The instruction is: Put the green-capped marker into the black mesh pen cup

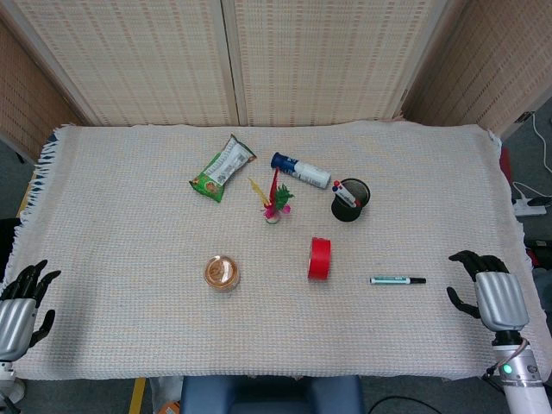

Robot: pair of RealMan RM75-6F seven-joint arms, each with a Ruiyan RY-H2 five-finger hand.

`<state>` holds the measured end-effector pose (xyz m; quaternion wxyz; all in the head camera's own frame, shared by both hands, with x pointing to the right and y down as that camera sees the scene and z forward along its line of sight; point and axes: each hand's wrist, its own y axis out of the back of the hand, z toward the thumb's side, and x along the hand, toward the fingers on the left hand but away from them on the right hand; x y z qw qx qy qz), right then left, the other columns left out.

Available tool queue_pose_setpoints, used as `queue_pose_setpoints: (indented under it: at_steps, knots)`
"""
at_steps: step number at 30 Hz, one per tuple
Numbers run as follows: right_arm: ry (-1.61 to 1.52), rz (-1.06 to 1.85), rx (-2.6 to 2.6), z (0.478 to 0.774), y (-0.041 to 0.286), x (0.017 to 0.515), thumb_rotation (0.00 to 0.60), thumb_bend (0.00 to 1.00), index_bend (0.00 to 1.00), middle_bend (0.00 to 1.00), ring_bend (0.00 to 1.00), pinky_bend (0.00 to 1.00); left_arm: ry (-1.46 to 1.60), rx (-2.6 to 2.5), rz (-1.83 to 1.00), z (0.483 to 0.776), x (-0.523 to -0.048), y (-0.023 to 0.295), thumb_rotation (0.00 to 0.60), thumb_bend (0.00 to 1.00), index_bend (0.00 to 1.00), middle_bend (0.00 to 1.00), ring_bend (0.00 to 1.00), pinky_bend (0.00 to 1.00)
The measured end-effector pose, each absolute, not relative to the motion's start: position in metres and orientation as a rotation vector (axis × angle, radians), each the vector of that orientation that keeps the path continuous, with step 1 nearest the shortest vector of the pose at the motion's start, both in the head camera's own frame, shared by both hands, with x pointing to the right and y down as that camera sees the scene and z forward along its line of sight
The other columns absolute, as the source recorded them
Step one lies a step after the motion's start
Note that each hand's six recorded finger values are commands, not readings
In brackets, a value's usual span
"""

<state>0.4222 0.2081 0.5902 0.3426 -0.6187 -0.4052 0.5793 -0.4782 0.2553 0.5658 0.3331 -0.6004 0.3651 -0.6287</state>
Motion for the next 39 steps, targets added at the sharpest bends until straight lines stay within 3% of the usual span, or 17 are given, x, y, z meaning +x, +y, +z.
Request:
queue_pose_setpoints:
  at_steps: [25, 39]
  knots:
    - [-1.021, 1.54, -1.618, 0.594, 0.211, 0.423, 0.6, 0.22, 0.38, 0.27, 0.32, 0.25, 0.966, -1.565, -1.63, 0.561, -0.476, 0.255, 0.6, 0.42, 0.17, 0.01, 0.0, 0.19]
    - [-0.831, 1.606, -1.653, 0.634, 0.19, 0.415, 0.6, 0.22, 0.39, 0.28, 0.33, 0.26, 0.981, -1.572, -1.621, 0.558, -0.476, 0.256, 0.6, 0.42, 0.19, 0.01, 0.0, 0.19]
